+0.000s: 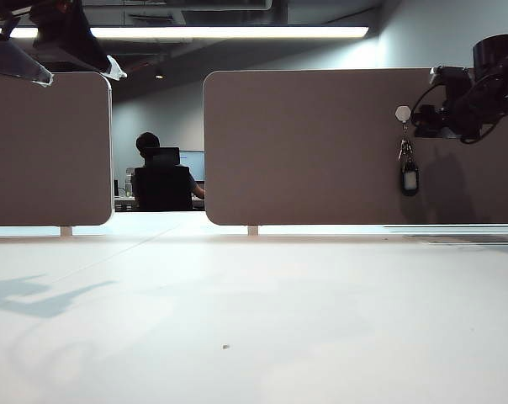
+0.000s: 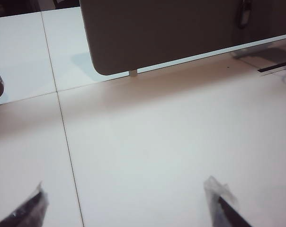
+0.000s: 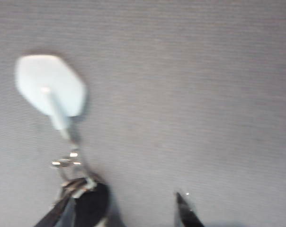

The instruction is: Hang the bunch of keys on the hook.

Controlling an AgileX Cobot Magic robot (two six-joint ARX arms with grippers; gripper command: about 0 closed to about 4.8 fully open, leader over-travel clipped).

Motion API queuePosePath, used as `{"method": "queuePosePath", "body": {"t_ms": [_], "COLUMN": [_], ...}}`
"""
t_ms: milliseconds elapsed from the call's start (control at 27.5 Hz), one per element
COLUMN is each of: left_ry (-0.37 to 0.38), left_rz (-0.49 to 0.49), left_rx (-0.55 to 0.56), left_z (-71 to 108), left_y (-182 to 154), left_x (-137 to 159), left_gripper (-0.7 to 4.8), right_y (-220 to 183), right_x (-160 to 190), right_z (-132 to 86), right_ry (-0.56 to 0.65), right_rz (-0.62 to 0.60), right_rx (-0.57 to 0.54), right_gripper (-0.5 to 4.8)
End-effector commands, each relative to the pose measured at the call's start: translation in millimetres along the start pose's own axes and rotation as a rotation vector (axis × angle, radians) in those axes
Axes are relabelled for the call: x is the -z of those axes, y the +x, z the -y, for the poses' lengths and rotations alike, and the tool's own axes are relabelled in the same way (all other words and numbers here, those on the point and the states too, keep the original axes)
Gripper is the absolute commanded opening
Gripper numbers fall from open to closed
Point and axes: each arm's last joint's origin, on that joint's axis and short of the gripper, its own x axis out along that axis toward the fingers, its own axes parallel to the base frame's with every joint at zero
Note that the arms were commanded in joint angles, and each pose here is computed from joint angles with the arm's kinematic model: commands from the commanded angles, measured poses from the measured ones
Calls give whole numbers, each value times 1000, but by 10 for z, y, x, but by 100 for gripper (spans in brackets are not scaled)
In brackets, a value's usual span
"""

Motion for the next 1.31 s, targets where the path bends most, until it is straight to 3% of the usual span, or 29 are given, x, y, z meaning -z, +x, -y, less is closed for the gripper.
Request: {"method": "queuePosePath", "body": {"t_ms": [36,73,109,146,182,218,255,364,437,510,692,837,983,1201,1311], "left_ry": [3,2,0,-1,2,2,5,-7,-76,-92,-77,-84,-84,-195,-201], "left_rz": [32,36,45,54,77,89,121,185,284,385,303,271,236,207,197], "left_rx": [3,3,3,8,43,54,54,23,-92,-177,-233,-298,-226,-136,-110], "left_z": [-2,-2,-3,-4,2,3,-1,-12,-42,-58,-22,-11,17,45,56], "left_y": [-6,-7,-13,-22,-57,-79,-125,-266,-525,-844,-1545,-1840,-1768,-1501,-1355], "left_x": [-45,-50,-79,-114,-199,-243,-340,-454,-556,-627,-331,-115,45,271,403], "left_gripper": [479,479,479,479,144,8,-10,-6,-6,-6,-6,-6,-6,-6,-6], "right_y": [-67,-89,-161,-210,-338,-395,-513,-727,-911,-1120,-1701,-2267,-2868,-3457,-3687], "right_x": [-164,-197,-291,-342,-442,-484,-591,-912,-1199,-1448,-1781,-1751,-1516,-1164,-949], "right_z": [-46,-55,-83,-98,-137,-155,-192,-373,-619,-802,-1285,-1521,-1618,-1709,-1737], "right_ry": [-4,-1,10,15,8,-14,-28,-17,-19,-15,-82,-92,-94,-84,-41], "right_rz": [14,5,-28,-57,-142,-175,-218,-185,-135,-84,-44,-32,-22,-10,-27], "right_rx": [-8,-11,-16,-17,-15,-19,-24,-42,-74,-96,-177,-196,-205,-212,-183], "right_gripper": [234,202,46,-15,-10,-10,-10,-10,-10,-10,-10,-10,-10,-10,-9]}}
